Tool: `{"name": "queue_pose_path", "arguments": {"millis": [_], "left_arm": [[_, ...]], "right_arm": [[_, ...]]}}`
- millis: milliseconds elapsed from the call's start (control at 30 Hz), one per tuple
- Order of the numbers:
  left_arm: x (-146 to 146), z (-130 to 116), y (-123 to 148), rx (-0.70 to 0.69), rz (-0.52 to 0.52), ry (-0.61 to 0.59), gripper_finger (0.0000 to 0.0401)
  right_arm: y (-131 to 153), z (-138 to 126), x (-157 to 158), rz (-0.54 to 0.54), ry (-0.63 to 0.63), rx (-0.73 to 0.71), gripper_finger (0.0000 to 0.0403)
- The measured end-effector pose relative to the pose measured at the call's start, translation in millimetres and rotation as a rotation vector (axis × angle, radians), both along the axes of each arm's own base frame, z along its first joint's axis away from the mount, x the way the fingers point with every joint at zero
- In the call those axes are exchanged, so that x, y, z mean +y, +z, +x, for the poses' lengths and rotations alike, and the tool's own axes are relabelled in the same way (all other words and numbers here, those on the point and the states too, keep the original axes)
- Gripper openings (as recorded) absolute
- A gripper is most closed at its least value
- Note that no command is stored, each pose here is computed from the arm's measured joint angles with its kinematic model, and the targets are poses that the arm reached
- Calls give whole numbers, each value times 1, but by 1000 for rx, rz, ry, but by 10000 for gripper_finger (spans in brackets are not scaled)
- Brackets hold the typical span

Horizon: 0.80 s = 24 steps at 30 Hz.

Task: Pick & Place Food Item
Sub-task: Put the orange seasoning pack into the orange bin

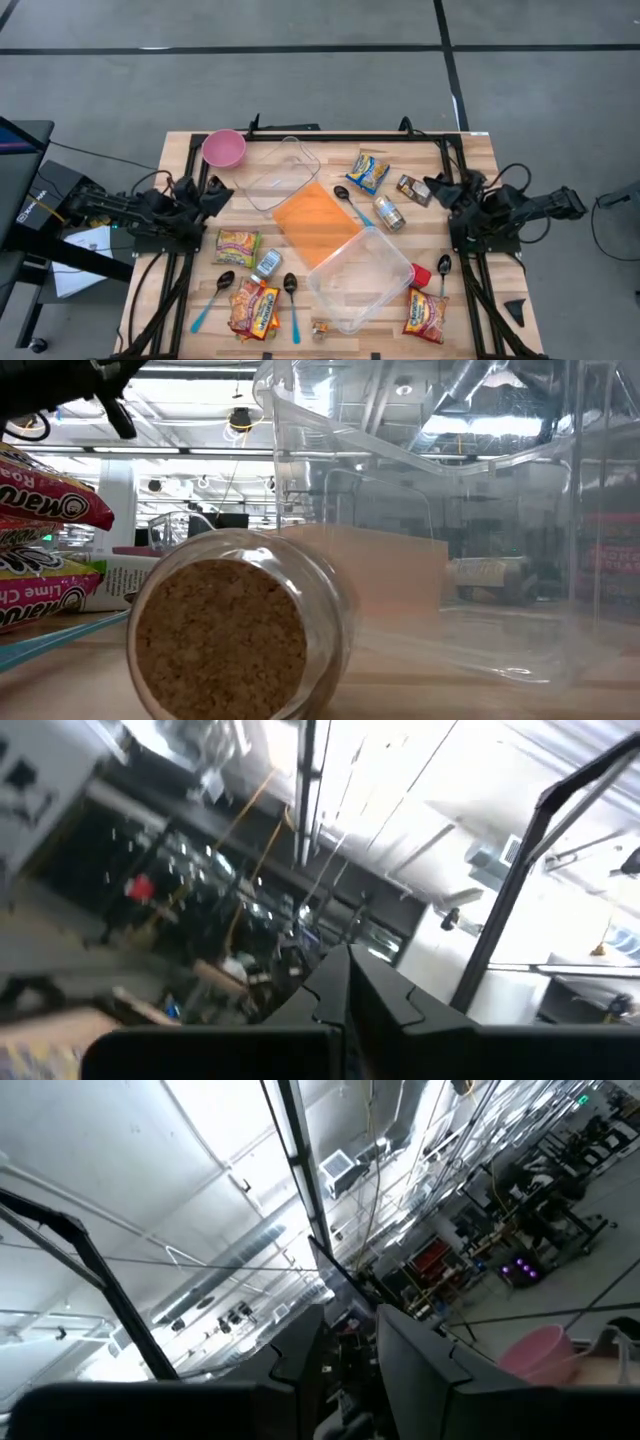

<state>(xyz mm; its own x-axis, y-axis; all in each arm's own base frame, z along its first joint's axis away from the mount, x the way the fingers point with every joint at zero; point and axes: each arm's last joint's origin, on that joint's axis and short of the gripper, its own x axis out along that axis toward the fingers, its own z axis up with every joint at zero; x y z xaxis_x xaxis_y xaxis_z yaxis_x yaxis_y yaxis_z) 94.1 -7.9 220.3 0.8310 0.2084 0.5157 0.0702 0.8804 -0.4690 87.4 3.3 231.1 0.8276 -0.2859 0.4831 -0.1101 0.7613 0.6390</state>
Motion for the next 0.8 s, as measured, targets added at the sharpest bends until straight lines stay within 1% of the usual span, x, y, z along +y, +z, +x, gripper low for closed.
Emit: {"name": "queue_pose_path", "arguments": {"millis": [167, 267, 433, 467, 567, 600, 700, 800], "left_arm": [[1, -5, 11, -88, 82, 80, 2], [0, -2, 22, -89, 165, 97, 2], [-2, 8, 45, -57, 255, 160, 2], [-2, 10, 52, -52, 260, 198, 2], [0, 13, 77, -63, 193, 290, 2], [1, 14, 84, -63, 188, 319, 2], [1, 16, 107, -53, 267, 409, 2], [1, 18, 133, -51, 273, 481, 14]], "right_arm": [[9, -3, -1, 8, -2, -30, 92], [18, -6, -1, -12, -26, -46, 92], [34, -11, -2, -77, -74, -67, 92], [38, -13, -3, -80, -78, -77, 92], [47, -17, -3, -101, -98, -96, 92], [50, -18, -3, -113, -107, -99, 92], [62, -24, -5, -120, -129, -129, 92], [75, -26, -5, -127, -138, -117, 92]]}}
